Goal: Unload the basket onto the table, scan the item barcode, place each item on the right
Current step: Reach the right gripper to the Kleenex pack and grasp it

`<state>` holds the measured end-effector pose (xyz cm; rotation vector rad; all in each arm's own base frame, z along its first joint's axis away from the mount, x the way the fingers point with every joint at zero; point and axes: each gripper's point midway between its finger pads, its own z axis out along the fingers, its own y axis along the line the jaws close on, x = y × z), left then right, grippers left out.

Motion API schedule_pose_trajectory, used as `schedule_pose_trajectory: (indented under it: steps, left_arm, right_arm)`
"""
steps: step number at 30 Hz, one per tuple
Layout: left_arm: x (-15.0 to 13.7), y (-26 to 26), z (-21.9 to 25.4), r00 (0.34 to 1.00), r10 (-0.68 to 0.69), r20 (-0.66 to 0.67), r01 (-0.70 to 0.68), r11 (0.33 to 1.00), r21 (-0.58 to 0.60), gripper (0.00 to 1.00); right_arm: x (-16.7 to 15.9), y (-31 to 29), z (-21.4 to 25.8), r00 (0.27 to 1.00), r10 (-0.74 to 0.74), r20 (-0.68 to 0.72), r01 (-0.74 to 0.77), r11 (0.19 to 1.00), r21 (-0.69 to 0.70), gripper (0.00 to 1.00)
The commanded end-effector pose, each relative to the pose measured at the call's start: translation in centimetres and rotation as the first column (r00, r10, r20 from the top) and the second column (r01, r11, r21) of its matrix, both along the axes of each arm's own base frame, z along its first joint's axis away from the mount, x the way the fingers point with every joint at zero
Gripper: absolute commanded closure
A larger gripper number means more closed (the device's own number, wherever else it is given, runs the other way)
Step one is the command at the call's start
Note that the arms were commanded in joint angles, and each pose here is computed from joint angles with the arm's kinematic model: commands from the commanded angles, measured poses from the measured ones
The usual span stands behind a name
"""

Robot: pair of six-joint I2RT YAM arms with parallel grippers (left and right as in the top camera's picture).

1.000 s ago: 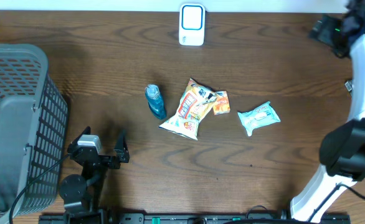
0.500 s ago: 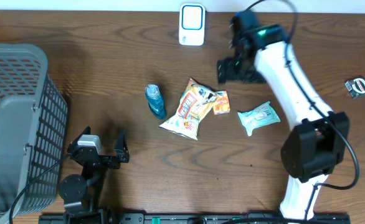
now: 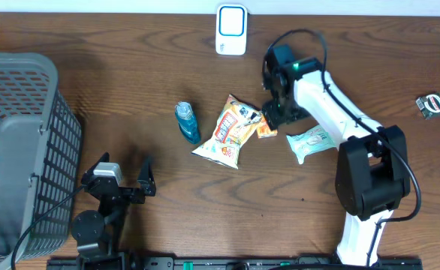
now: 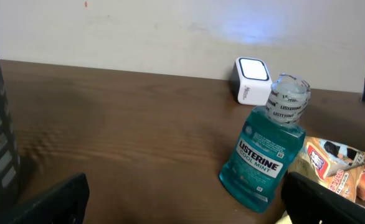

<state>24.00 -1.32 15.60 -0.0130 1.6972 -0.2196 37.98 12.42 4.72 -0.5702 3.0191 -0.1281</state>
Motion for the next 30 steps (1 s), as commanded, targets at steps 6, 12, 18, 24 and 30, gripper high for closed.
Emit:
schedule_pose_trajectory:
  steps: [6, 12, 18, 24, 30]
  left_arm:
    - [-0.1, -0.4, -1.4, 0.999, -0.02, -0.042, 0.02, 1.0, 0.0, 0.02]
    - [-0.1, -0.3, -1.4, 0.999, -0.02, -0.042, 0.02, 1.0, 0.0, 0.02]
    - [-0.1, -0.4, -1.4, 0.999, -0.02, -0.042, 0.02, 1.0, 0.0, 0.02]
    - [-0.1, -0.3, -1.4, 0.999, -0.019, -0.042, 0.019, 1.0, 0.0, 0.02]
    - [-0.1, -0.4, -1.4, 0.999, -0.02, -0.042, 0.02, 1.0, 0.0, 0.02]
  right_arm:
    - [-3.0, 2.4, -4.3, 0.961, 0.277, -0.022, -0.278, 0.955, -0.102, 0.2]
    - [-1.2, 3.6, -3.7, 0.938, 0.334, 0.089, -0.308, 0.924, -0.226, 0.25]
    - [-0.3, 3.0, -3.3, 0.936, 0.33, 0.122, -0.288, 0.917, -0.275, 0.29]
    - [0.4, 3.4, -3.2, 0.94, 0.3, 0.164, -0.253, 0.932, -0.259, 0.46]
    - [1.1, 1.8, -3.2, 0.97, 0.109, 0.218, -0.062, 0.975, -0.215, 0.71]
